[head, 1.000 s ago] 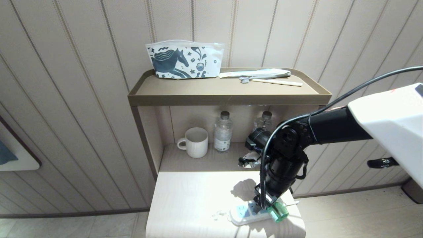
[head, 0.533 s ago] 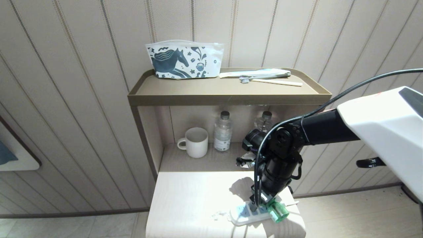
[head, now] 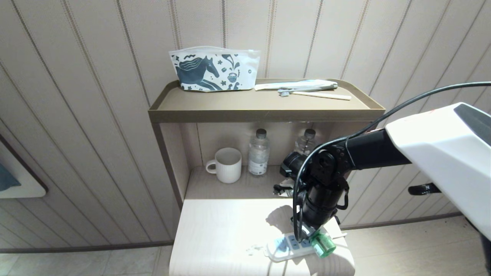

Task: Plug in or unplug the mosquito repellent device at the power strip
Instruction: Hold the socket with your left hand and unplug it with your right hand

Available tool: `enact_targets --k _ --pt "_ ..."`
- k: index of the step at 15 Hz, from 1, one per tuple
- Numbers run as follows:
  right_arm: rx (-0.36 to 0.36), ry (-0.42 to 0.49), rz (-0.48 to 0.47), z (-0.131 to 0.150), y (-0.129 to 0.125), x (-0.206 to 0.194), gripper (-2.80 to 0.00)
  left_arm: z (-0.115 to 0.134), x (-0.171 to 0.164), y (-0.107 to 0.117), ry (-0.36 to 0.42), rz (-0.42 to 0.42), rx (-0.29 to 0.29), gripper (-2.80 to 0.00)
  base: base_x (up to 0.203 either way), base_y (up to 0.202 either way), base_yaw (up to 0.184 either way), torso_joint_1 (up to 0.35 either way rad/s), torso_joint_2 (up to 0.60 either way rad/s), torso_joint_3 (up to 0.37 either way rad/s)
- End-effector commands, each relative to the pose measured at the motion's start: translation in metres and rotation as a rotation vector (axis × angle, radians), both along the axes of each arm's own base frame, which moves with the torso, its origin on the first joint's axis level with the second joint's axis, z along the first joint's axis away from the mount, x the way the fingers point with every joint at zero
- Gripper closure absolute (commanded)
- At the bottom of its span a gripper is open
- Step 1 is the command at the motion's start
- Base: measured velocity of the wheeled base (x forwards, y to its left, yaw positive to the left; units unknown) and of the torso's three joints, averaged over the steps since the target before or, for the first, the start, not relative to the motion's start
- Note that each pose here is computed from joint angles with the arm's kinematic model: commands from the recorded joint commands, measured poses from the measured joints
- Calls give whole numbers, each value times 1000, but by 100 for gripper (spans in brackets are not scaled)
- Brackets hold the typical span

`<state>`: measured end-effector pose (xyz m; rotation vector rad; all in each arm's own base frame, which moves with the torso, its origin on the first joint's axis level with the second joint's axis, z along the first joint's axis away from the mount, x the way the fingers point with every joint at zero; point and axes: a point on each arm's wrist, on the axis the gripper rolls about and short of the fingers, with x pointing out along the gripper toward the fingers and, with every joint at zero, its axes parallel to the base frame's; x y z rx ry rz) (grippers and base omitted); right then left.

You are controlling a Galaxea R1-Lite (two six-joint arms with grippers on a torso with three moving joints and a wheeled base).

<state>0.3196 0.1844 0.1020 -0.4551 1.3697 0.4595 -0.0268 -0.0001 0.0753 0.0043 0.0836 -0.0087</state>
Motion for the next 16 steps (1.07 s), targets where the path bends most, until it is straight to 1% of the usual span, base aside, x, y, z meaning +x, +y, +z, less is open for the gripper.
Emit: enact_targets --k 1,4,5,6,7,8,9,10,11,12,13,14,15,16 --pt "-2 3 2 0 0 -1 0 0 0 0 2 1 0 0 0 0 0 0 0 0" --pt "-3 6 -1 1 -2 -2 0 1 -1 0 -1 7 4 0 0 0 0 0 0 0" --pt "-4 7 -3 0 -2 -3 0 11 -2 0 -24 7 8 0 0 0 0 0 0 0" --pt "-4 7 -4 0 -2 -3 0 30 -6 0 -65 8 4 0 0 0 0 0 0 0" --pt "-2 6 -4 0 -2 -2 0 57 -9 0 -107 10 -11 0 0 0 0 0 0 0" --pt "0 4 -2 2 -2 -3 0 88 -7 0 -127 11 -28 0 0 0 0 0 0 0" --pt "1 3 -2 2 -2 -3 0 117 2 0 -118 9 -40 0 0 0 0 0 0 0" --pt "1 5 -2 2 -2 -3 0 143 18 0 -89 -5 -49 0 0 0 0 0 0 0" --pt "3 5 -2 2 -2 -3 0 163 39 -1 -57 -32 -56 0 0 0 0 0 0 0" --pt "5 5 -3 2 -2 -3 0 175 63 -2 -13 -76 -60 0 0 0 0 0 0 0" --pt "6 6 -3 2 -2 -3 0 180 91 -4 48 -132 -67 0 0 0 0 0 0 0" --pt "5 3 -3 2 -2 -3 0 178 117 -8 108 -200 -73 0 0 0 0 0 0 0" --pt "3 1 -4 3 -2 -2 0 175 137 -14 149 -267 -76 0 0 0 0 0 0 0" --pt "5 -2 -5 4 -3 -2 0 166 153 -26 199 -350 -69 0 0 0 0 0 0 0"
